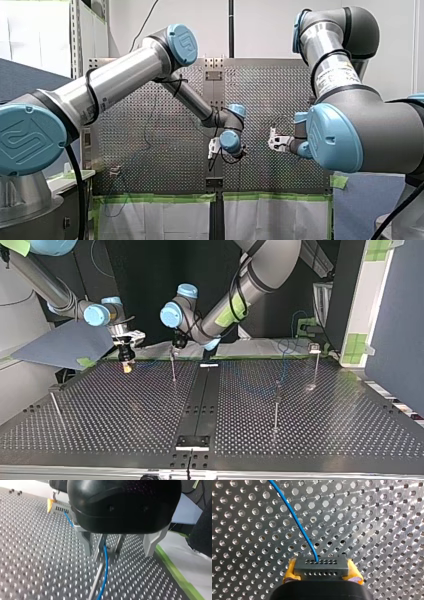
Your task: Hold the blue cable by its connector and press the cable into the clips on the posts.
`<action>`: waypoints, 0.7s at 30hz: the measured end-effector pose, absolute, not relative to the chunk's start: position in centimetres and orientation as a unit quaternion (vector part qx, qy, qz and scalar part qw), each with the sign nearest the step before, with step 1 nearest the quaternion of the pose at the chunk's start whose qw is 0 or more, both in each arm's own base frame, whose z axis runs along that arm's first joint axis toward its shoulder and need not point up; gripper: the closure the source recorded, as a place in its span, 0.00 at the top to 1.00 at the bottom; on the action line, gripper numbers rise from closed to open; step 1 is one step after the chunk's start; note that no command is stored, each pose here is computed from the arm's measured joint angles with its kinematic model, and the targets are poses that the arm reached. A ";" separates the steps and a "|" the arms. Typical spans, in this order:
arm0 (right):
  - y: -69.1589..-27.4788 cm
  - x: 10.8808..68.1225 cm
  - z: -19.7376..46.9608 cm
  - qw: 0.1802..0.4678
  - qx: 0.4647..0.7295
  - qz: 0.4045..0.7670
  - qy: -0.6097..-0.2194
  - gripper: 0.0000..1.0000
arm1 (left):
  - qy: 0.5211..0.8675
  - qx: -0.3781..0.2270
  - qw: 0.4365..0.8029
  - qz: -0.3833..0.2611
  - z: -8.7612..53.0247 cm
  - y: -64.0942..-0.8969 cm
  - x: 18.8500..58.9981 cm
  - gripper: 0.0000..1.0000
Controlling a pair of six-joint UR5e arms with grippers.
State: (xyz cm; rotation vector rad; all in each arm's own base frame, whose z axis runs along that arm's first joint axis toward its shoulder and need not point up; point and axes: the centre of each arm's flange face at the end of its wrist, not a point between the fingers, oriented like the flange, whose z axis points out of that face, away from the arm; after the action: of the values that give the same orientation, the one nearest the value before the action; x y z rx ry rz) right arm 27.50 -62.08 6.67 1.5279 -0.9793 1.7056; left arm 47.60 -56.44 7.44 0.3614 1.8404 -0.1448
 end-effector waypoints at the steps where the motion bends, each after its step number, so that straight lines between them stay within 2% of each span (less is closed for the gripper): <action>1: -62.1 27.5 6.7 0.320 0.581 0.649 -0.373 0.00 | 0.790 0.157 0.589 -0.064 7.5 -56.8 47.2 1.00; 21: -62.1 27.6 6.7 0.317 0.583 0.650 -0.371 0.00 | 0.788 0.160 0.590 -0.074 7.5 -58.9 44.2 1.00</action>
State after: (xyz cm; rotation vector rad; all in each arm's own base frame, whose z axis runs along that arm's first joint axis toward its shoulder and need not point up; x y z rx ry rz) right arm 27.55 -62.06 6.68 1.5348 -0.9762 1.7097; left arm 44.20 -58.91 7.53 0.3733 1.8345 -0.1715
